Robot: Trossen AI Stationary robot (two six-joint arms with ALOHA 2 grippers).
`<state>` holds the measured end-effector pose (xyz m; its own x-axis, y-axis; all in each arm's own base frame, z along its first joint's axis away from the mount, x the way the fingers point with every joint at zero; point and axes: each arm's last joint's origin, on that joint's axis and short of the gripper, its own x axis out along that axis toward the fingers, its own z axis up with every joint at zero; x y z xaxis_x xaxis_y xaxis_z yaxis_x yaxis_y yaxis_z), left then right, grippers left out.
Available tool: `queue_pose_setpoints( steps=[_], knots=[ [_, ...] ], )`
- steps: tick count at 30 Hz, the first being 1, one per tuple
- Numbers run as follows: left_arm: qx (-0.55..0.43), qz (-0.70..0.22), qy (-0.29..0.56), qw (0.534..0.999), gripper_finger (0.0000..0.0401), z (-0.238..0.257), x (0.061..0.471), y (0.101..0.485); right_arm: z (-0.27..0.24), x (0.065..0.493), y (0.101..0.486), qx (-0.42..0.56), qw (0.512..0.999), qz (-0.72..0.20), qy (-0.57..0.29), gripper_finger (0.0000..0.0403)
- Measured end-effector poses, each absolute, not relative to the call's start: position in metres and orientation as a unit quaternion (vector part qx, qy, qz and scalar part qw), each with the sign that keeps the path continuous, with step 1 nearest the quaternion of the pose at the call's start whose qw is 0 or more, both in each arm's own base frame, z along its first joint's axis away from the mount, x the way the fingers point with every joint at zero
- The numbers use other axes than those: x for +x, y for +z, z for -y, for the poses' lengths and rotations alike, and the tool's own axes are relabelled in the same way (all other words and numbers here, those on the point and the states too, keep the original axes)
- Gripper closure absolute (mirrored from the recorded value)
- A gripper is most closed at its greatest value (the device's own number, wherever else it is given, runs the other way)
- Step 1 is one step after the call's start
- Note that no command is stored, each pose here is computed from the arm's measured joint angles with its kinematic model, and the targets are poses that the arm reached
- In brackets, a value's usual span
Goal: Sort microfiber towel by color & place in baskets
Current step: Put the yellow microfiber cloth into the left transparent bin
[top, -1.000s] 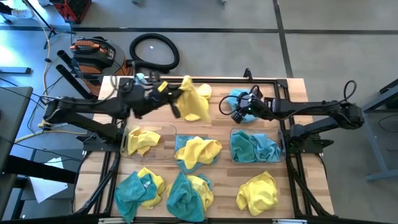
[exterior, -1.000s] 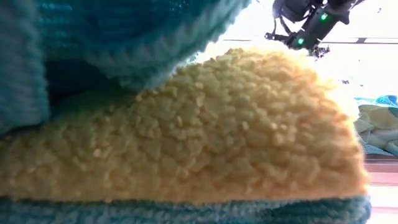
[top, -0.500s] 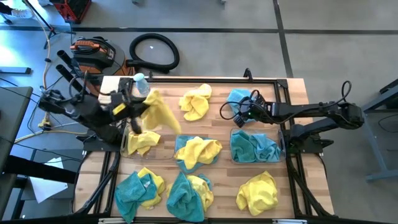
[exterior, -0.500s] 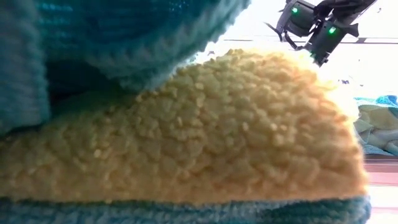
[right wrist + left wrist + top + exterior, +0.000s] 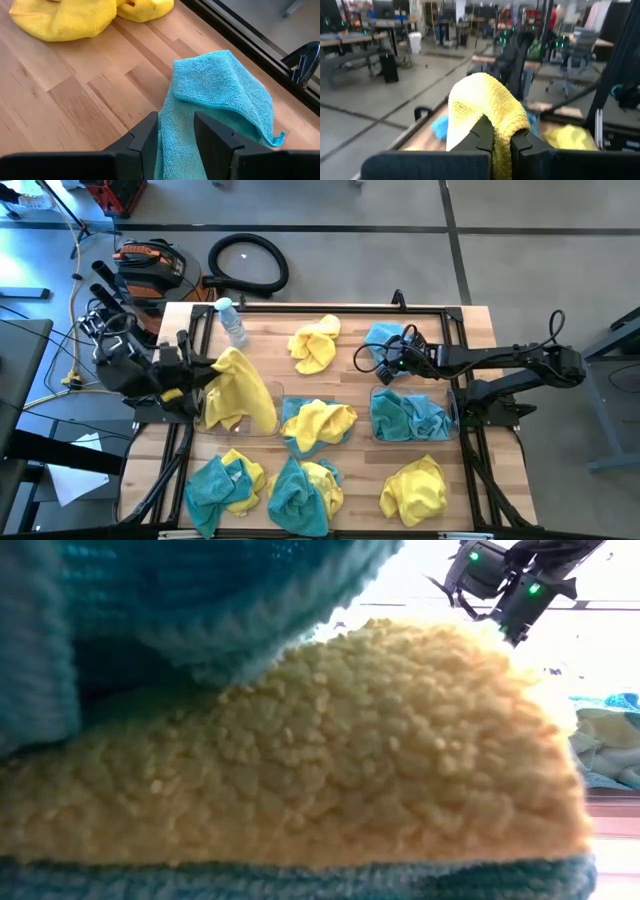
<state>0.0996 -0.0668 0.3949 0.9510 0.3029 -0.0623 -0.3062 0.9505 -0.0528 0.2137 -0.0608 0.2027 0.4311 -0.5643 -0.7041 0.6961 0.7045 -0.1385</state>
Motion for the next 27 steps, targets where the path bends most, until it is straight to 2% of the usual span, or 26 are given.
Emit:
queue_pose_setpoints(
  steps=[6,12,18,22,27],
  knots=[
    [-0.047,-0.072,0.197,0.977,0.0401,0.074,0.107,0.360,0.061,0.214,0.203,0.088,0.842,-0.378,-0.375,0.0281],
    [-0.076,-0.096,0.260,0.958,0.0401,0.077,0.128,0.307,0.062,0.217,0.206,0.092,0.851,-0.356,-0.374,0.0281],
    [-0.114,-0.142,0.288,0.940,0.0401,0.071,0.141,0.257,0.062,0.220,0.208,0.098,0.859,-0.341,-0.369,0.0281],
    [-0.145,-0.175,0.291,0.929,0.0401,0.062,0.152,0.232,0.062,0.220,0.208,0.099,0.860,-0.341,-0.367,0.0281],
    [-0.183,-0.227,0.251,0.923,0.0401,0.053,0.169,0.211,0.062,0.221,0.208,0.101,0.861,-0.337,-0.367,0.0281]
  ],
)
